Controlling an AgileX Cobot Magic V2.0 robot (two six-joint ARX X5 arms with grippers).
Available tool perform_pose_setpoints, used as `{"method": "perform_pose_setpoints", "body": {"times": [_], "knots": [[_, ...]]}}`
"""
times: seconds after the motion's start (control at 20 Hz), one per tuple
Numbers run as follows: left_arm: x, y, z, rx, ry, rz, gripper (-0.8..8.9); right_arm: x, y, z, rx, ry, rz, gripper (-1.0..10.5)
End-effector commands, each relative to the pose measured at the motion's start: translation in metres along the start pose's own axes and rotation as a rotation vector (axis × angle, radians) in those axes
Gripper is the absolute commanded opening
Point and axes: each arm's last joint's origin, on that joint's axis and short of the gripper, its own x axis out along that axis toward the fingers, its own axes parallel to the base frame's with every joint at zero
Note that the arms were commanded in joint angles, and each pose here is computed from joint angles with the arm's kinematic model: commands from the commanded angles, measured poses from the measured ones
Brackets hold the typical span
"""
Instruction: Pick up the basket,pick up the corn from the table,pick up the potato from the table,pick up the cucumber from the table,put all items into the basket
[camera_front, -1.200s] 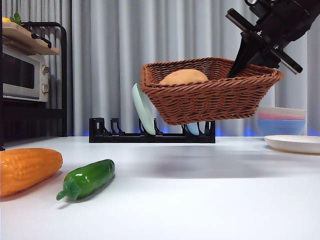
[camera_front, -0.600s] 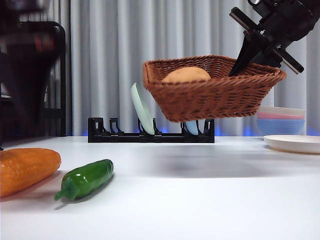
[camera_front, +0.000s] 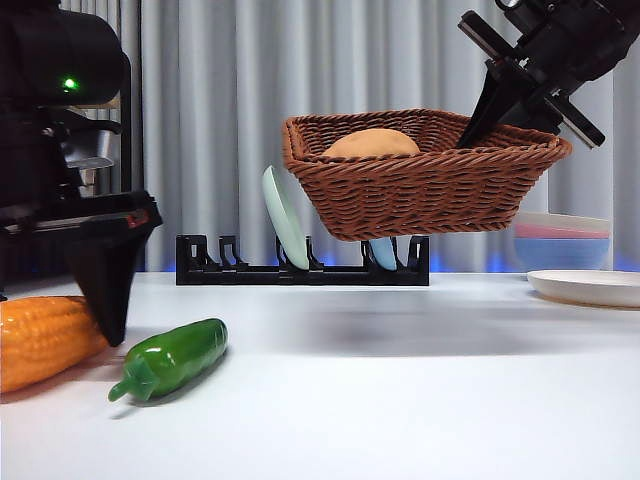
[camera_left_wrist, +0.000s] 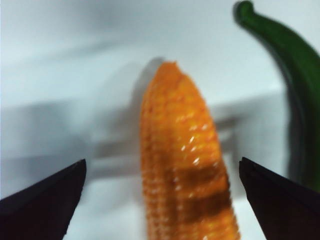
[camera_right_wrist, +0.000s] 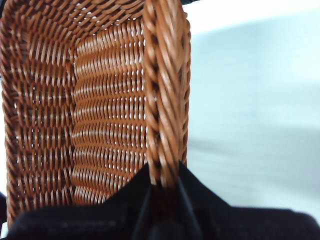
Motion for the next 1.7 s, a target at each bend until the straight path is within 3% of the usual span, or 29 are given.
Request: {"method": "perform_pose_setpoints", "body": {"times": [0.05, 0.1, 0.35, 0.55, 0.65, 0.75, 0.85, 0.9, 1.2, 1.4, 1.45, 1.5, 1.55, 1.7], "knots": [[0.003, -0.002, 0.000, 0.085, 0.002, -0.052, 0.38, 0.000, 0.002, 0.003, -0.008, -0.015, 0.017, -0.1], [0.003, -0.002, 0.000, 0.104, 0.009, -0.076, -0.02, 0.000, 0.002, 0.003, -0.008, -0.016, 0.017, -0.1], [-0.005, -0.002, -0.008, 0.122, 0.060, -0.109, -0.08, 0.000, 0.002, 0.003, -0.008, -0.016, 0.015, -0.1], [-0.060, -0.009, -0.028, 0.145, -0.008, -0.288, -0.08, 0.001, 0.004, 0.002, -0.011, -0.007, 0.015, -0.1], [-0.103, -0.016, -0.038, 0.128, -0.156, -0.421, -0.08, 0.003, 0.008, 0.001, -0.017, 0.003, 0.021, -0.1], [-0.149, -0.023, -0.033, 0.115, -0.421, -0.517, -0.08, 0.007, 0.015, -0.002, -0.031, 0.016, 0.038, -0.1], [-0.182, -0.030, -0.014, 0.121, -0.650, -0.527, -0.08, 0.012, 0.026, -0.006, -0.053, 0.036, 0.062, -0.1], [-0.189, -0.033, -0.003, 0.123, -0.693, -0.512, -0.08, 0.015, 0.031, -0.008, -0.063, 0.046, 0.074, -0.1], [-0.153, -0.074, 0.087, 0.226, -0.602, -0.409, -0.08, 0.027, 0.061, -0.021, -0.118, 0.100, 0.138, -0.1], [-0.112, -0.086, 0.113, 0.237, -0.499, -0.326, 0.16, 0.028, 0.063, -0.024, -0.114, 0.122, 0.135, -0.1], [-0.108, -0.086, 0.114, 0.236, -0.485, -0.305, 1.46, 0.028, 0.062, -0.025, -0.113, 0.125, 0.131, -0.1], [-0.105, -0.086, 0.114, 0.232, -0.473, -0.286, 4.16, 0.028, 0.062, -0.025, -0.112, 0.126, 0.131, -0.1], [-0.104, -0.086, 0.114, 0.231, -0.468, -0.277, 6.04, 0.028, 0.062, -0.025, -0.112, 0.126, 0.131, -0.1], [-0.104, -0.086, 0.114, 0.232, -0.466, -0.285, 6.29, 0.028, 0.062, -0.024, -0.113, 0.120, 0.111, -0.1]]}}
